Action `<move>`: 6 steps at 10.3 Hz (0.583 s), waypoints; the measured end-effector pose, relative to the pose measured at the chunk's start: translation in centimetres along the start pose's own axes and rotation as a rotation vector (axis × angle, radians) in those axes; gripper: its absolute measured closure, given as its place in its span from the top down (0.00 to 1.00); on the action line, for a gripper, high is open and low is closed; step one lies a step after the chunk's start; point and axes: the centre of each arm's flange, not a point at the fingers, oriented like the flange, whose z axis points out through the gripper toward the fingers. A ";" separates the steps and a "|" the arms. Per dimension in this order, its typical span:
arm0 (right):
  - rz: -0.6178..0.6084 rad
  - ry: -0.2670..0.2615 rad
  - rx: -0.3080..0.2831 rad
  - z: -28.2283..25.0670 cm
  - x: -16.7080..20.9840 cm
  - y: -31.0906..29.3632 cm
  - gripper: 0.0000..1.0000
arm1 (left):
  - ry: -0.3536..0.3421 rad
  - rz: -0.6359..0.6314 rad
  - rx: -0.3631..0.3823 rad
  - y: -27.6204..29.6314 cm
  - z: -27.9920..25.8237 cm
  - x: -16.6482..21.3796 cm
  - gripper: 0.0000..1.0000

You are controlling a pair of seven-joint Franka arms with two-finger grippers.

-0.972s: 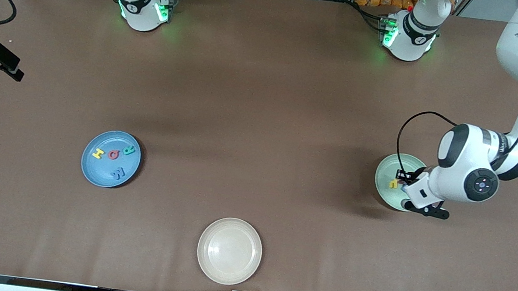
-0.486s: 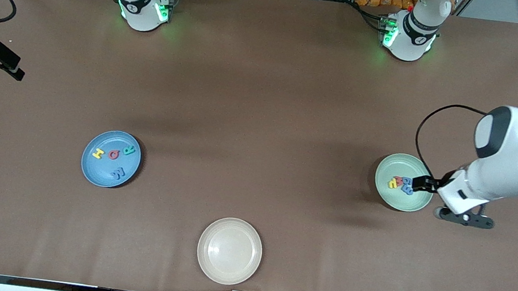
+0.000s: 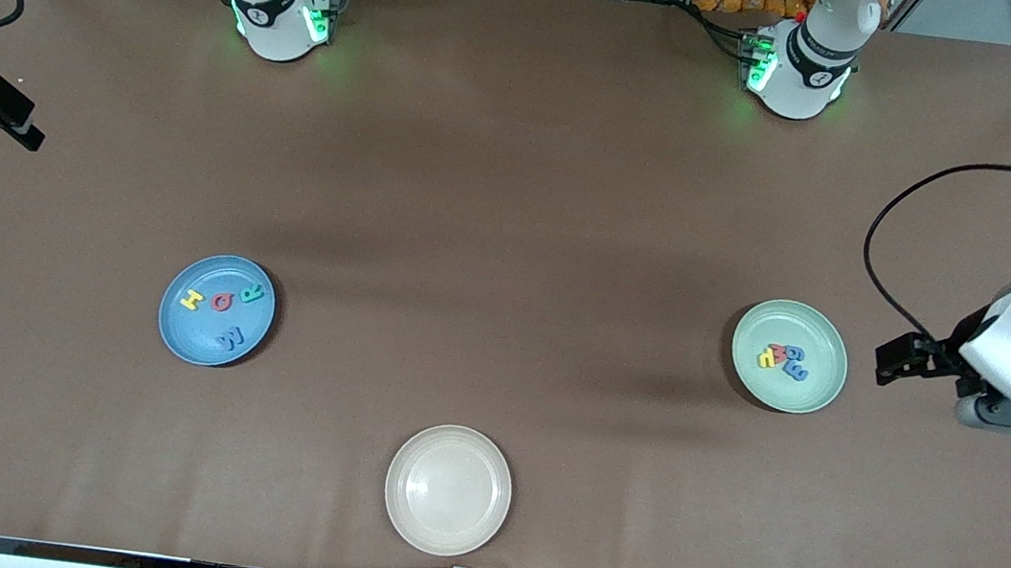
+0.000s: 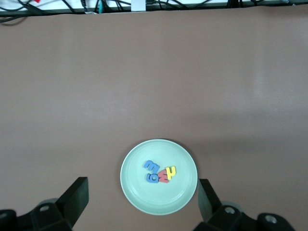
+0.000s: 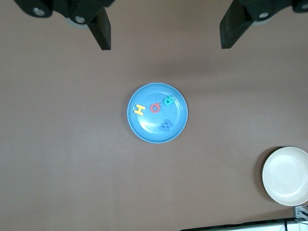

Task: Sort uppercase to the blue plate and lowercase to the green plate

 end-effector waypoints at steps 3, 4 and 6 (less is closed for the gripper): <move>-0.001 0.001 0.001 -0.4 -0.1 0.0 1.00 | -0.058 -0.023 0.043 -0.8 -6.5 -2.6 1.00; -0.001 0.000 0.001 -0.6 -0.2 0.0 1.00 | -0.069 -0.031 0.050 -1.1 -8.0 -3.1 1.00; -0.002 -0.004 0.002 -0.7 -0.2 -0.1 1.00 | -0.071 -0.043 0.053 -1.6 -9.2 -3.3 1.00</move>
